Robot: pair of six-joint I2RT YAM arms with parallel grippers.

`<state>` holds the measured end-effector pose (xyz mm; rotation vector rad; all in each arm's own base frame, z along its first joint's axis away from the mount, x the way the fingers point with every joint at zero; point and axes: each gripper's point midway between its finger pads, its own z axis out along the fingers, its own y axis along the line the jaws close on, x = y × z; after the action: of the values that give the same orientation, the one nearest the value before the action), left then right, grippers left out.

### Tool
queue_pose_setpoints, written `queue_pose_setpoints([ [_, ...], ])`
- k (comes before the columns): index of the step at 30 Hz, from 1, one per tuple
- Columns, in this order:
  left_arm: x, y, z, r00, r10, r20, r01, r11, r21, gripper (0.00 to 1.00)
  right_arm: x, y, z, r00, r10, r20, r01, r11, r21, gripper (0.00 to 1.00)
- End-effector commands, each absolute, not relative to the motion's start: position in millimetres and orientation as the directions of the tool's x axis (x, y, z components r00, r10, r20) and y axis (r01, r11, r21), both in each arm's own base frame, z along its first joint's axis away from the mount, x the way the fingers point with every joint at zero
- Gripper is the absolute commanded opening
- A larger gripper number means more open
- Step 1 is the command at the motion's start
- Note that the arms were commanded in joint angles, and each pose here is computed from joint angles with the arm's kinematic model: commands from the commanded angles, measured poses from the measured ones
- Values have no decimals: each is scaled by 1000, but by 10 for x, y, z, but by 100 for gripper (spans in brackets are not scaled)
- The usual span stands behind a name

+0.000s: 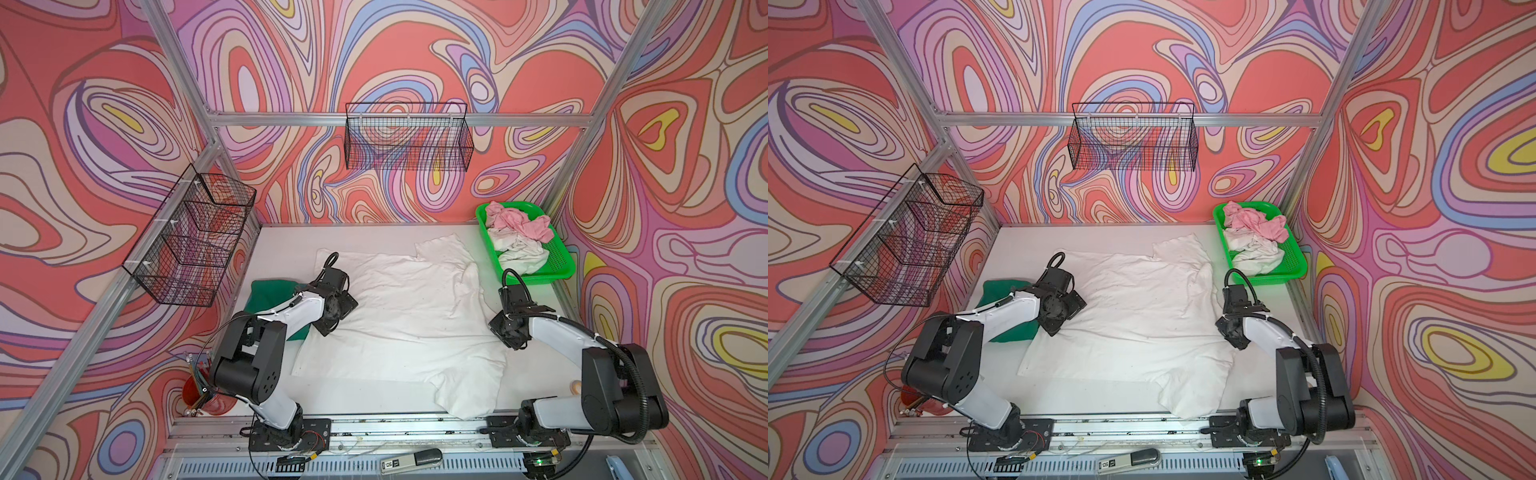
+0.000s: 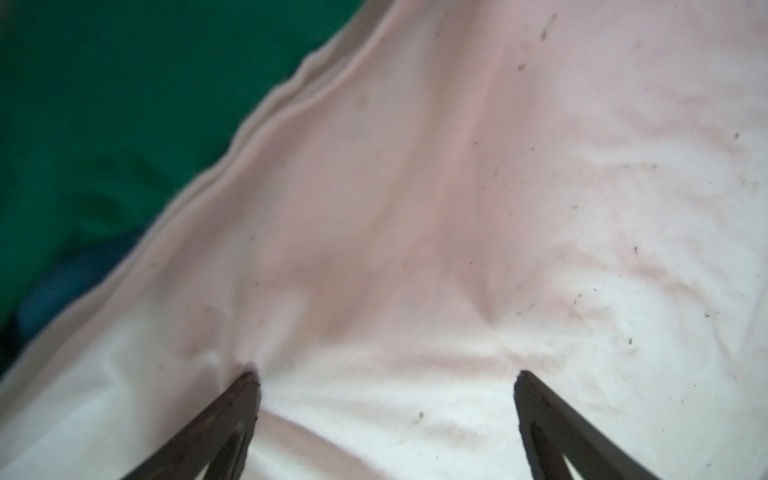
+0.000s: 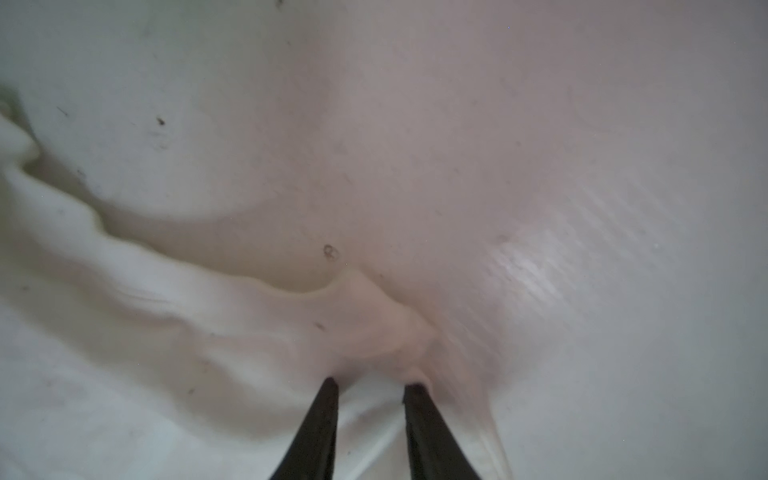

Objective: Fold and stack the t-shirts

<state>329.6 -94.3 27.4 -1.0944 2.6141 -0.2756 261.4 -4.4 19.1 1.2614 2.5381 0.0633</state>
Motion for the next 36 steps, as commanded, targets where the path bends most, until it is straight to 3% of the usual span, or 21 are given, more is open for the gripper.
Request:
queue_pose_setpoints([
  [1,2760,-849,-191,-683,-729,-44,-721,683,-119,98,2234,-113,103,-528,832,-172,832,547,92,29],
  [9,2764,-874,-199,-687,-726,-35,-718,685,-124,97,2427,-151,653,-478,844,-242,831,524,187,29],
  [12,2764,-875,-206,-686,-727,-34,-718,684,-126,97,2703,-152,956,-433,851,-297,808,513,291,30],
  [16,2766,-869,-191,-686,-726,-37,-718,685,-124,97,3262,114,1162,-493,826,-272,691,562,455,30],
  [25,2757,-847,-167,-687,-725,-45,-717,687,-115,97,3910,310,883,-546,810,-214,659,573,487,27],
  [36,2766,-830,-169,-686,-725,-52,-718,688,-105,97,3882,138,298,-531,806,-262,749,591,300,27],
])
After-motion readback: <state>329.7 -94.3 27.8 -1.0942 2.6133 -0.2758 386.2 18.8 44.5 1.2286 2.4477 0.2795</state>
